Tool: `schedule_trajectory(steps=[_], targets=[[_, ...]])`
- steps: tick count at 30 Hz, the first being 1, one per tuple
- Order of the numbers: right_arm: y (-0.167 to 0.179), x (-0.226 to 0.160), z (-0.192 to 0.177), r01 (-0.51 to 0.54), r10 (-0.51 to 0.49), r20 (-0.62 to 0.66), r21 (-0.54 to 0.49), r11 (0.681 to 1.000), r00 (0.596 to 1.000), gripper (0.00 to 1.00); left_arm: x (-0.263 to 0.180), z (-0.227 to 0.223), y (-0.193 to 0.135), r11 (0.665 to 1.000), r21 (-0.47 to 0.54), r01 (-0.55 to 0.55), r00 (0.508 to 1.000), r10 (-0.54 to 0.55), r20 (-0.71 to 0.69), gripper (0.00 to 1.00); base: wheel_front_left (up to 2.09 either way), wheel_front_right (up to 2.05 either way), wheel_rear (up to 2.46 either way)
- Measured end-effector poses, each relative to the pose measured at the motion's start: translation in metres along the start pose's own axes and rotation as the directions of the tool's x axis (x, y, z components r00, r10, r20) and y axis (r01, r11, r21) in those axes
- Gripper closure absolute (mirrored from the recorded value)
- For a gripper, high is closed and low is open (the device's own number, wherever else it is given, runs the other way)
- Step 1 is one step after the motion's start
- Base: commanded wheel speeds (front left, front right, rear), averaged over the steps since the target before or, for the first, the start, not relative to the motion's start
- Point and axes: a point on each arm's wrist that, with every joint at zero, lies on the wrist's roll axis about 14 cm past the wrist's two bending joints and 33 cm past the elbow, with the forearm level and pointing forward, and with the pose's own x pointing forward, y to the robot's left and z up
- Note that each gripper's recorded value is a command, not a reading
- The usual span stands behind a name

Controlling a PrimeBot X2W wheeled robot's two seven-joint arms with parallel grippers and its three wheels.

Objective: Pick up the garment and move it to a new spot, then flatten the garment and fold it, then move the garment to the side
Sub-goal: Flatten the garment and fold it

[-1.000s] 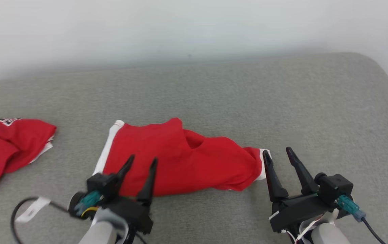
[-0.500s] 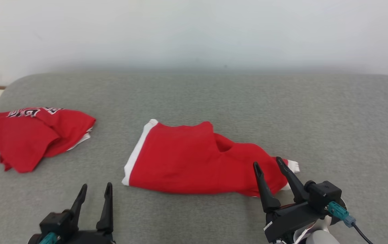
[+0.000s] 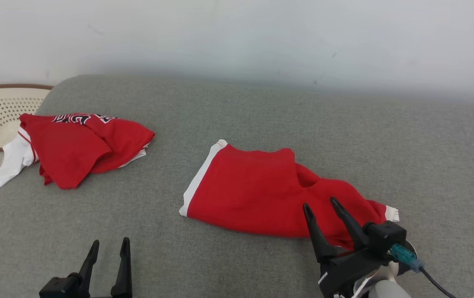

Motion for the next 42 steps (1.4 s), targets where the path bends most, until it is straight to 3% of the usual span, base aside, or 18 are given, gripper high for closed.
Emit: schedule_trajectory(steps=[11, 24, 25, 26, 28, 29, 36, 41, 42], targets=[[-0.013, 0.036, -0.021, -0.031, 0.031, -0.095, -0.003, 1.000, 0.995, 0.00, -0.010, -0.008, 0.013, 0.999, -0.015, -0.047, 0.998, 0.047, -0.028, 0.00, 0.00, 0.00, 0.00], [-0.018, 0.071, -0.065, -0.076, 0.070, -0.267, -0.013, 0.997, 0.961, 0.00, -0.023, -0.018, 0.042, 0.988, -0.026, -0.151, 0.987, 0.149, -0.064, 0.00, 0.00, 0.00, 0.00], [-0.019, 0.072, -0.069, -0.074, 0.067, -0.280, -0.013, 0.997, 0.958, 0.08, -0.023, -0.018, 0.042, 0.988, -0.027, -0.153, 0.986, 0.151, -0.066, 0.00, 0.00, 0.00, 0.00], [-0.020, 0.073, -0.071, -0.074, 0.066, -0.289, -0.015, 0.997, 0.955, 0.24, -0.024, -0.019, 0.042, 0.988, -0.029, -0.155, 0.986, 0.152, -0.067, 0.00, 0.00, 0.00, 0.00], [-0.020, 0.076, -0.072, -0.079, 0.071, -0.294, -0.014, 0.997, 0.953, 0.90, -0.024, -0.020, 0.043, 0.987, -0.030, -0.159, 0.985, 0.157, -0.071, 0.00, 0.00, 0.00, 0.00], [-0.019, 0.079, -0.070, -0.087, 0.077, -0.292, -0.021, 0.996, 0.953, 1.00, -0.024, -0.020, 0.043, 0.987, -0.031, -0.161, 0.985, 0.158, -0.072, 0.00, 0.00, 0.00, 0.00], [-0.043, 0.102, -0.032, -0.079, 0.062, -0.195, -0.084, 0.993, 0.979, 1.00, -0.023, -0.026, 0.040, 0.987, -0.039, -0.158, 0.984, 0.154, -0.089, 0.00, 0.00, 0.00, 0.00], [-0.042, 0.100, -0.033, -0.088, 0.069, -0.195, -0.088, 0.992, 0.978, 1.00, -0.023, -0.028, 0.039, 0.987, -0.047, -0.156, 0.984, 0.151, -0.095, 0.00, 0.00, 0.00, 0.00], [-0.041, 0.098, -0.037, -0.090, 0.071, -0.204, -0.084, 0.992, 0.976, 0.65, -0.023, -0.028, 0.039, 0.987, -0.047, -0.156, 0.984, 0.151, -0.096, 0.00, 0.00, 0.00, 0.00]])
